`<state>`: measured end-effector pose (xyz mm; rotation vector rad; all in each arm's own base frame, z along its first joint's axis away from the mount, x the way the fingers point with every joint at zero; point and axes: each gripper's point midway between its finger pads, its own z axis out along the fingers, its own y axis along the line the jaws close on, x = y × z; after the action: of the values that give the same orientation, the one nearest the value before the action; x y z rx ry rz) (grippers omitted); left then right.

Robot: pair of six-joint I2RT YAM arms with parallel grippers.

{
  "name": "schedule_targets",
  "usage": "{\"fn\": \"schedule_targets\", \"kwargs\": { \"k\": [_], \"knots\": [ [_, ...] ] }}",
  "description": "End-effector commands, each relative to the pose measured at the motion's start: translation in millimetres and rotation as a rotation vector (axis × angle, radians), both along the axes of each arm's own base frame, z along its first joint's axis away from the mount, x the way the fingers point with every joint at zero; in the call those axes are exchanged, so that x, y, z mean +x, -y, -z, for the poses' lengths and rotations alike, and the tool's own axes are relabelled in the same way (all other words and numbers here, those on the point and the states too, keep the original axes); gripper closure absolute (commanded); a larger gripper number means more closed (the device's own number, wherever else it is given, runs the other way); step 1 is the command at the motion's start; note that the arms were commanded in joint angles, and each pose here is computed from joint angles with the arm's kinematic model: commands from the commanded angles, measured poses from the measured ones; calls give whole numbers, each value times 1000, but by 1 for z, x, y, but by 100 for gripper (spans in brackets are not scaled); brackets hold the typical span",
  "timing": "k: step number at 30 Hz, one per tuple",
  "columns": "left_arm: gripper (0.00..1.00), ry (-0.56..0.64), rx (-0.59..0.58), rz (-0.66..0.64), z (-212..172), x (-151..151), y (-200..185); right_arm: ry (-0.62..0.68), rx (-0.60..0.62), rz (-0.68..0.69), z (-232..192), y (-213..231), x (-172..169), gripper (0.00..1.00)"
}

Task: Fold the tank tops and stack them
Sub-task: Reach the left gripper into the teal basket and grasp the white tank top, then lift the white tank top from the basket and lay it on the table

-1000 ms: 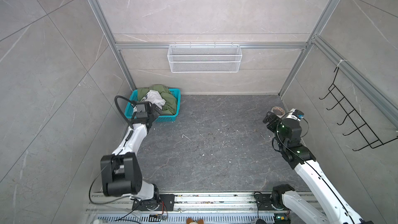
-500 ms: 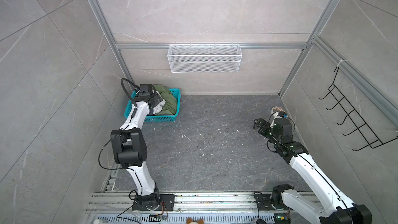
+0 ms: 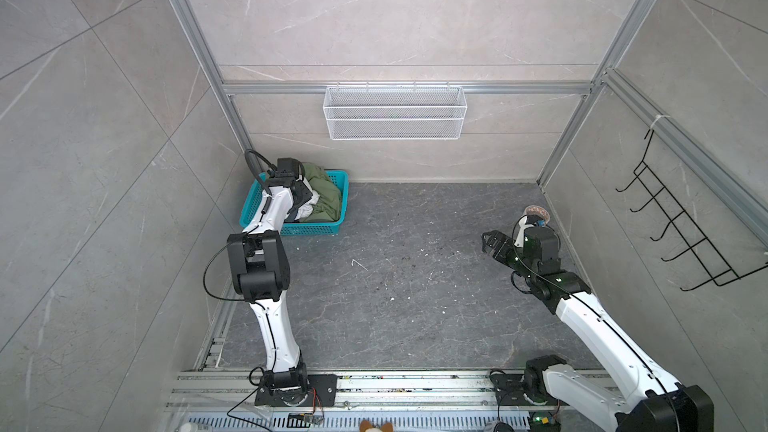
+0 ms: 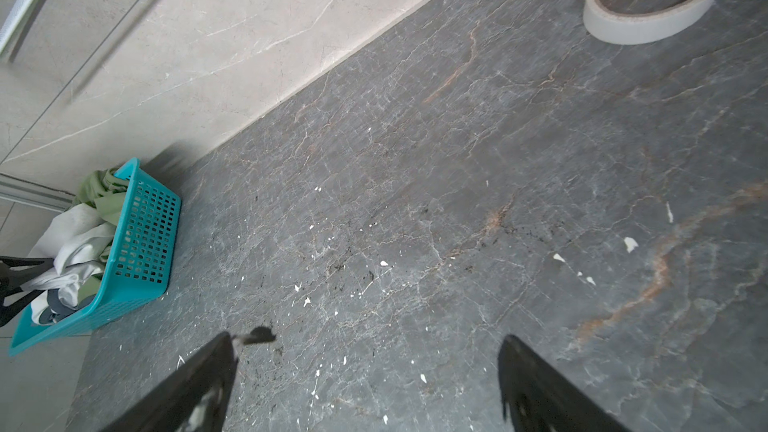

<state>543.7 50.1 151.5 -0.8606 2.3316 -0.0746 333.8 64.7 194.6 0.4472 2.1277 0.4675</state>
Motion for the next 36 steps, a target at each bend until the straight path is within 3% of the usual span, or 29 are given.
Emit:
{"fn": "schedule_targets", "kwargs": {
  "k": [1, 3, 7, 11, 17, 23, 29, 33, 36],
  "knots": [
    [73, 73, -9, 26, -32, 6, 3, -6, -9, -33, 2, -6, -1, 2],
    [86, 121, -5, 36, -54, 6, 5, -6, -9, -40, 2, -8, 0, 3],
    [99, 255, 30, 76, -115, 1, 12, -10, -8, -47, 2, -12, 0, 3],
    [100, 446, 122, 219, -205, -13, 48, -14, -14, -49, 5, -14, 3, 3],
    [100, 705, 358, 501, -322, -61, 150, -29, -17, -50, 12, -17, 8, 4],
    [100, 939, 246, 710, -388, -132, 262, -20, -22, -56, 7, -20, 11, 4],
    [100, 1004, 109, 969, -394, -179, 340, -11, -56, -35, 1, -13, 9, 4],
    [100, 913, 110, 1017, -353, -166, 357, 6, -81, -13, -6, -6, 6, 4],
    [100, 787, 143, 1024, -296, -148, 366, 15, -92, -12, -10, -5, 4, 4]
  ]
}}
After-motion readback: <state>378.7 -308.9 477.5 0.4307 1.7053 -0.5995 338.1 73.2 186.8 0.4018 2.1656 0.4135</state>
